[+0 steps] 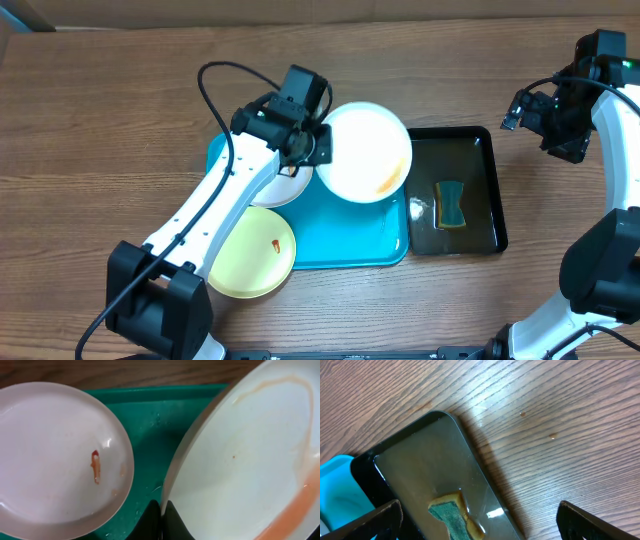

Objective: Clean dirty plates on tray and stack at the side

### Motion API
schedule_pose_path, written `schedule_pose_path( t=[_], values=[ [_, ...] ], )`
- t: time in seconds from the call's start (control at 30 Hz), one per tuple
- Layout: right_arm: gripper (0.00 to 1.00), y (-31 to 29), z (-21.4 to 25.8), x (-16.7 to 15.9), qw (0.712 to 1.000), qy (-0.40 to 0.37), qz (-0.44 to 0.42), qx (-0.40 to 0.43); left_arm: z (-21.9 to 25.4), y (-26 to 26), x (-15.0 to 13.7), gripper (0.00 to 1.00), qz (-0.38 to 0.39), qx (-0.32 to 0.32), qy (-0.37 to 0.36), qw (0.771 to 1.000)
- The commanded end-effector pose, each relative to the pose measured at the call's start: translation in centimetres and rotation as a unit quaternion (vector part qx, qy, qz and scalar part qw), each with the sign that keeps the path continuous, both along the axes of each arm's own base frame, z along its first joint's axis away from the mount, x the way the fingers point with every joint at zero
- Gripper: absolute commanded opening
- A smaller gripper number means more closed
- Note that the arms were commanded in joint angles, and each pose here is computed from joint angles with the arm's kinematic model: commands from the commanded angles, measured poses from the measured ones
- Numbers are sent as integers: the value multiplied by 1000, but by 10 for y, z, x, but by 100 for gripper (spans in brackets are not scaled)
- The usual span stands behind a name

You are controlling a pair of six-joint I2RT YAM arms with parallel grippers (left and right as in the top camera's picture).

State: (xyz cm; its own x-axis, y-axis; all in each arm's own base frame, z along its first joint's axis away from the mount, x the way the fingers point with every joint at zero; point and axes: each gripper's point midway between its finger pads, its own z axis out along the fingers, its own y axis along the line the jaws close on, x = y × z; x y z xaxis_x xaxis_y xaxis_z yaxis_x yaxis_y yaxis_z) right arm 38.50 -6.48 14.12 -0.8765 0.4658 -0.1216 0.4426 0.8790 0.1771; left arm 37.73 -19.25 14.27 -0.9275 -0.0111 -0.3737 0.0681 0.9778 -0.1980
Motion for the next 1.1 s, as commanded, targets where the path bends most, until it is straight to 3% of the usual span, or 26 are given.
schedule_pose_path(
  t=[0.0, 0.37, 0.57, 1.07],
  values=[
    [100, -3, 9, 2, 1000, -13, -4, -7, 15, -12, 9, 4, -13, 35, -54, 998],
    [100, -3, 9, 2, 1000, -13, -4, -7, 42, -65, -2, 4, -61, 143, -189, 969],
    [100, -3, 9, 3, 1000, -13, -4, -7, 68, -88, -24, 4, -93, 242, -278, 925],
    [100, -3, 9, 2, 1000, -13, -4, -7, 125, -153, -70, 4, -184, 352, -420, 816]
  ],
)
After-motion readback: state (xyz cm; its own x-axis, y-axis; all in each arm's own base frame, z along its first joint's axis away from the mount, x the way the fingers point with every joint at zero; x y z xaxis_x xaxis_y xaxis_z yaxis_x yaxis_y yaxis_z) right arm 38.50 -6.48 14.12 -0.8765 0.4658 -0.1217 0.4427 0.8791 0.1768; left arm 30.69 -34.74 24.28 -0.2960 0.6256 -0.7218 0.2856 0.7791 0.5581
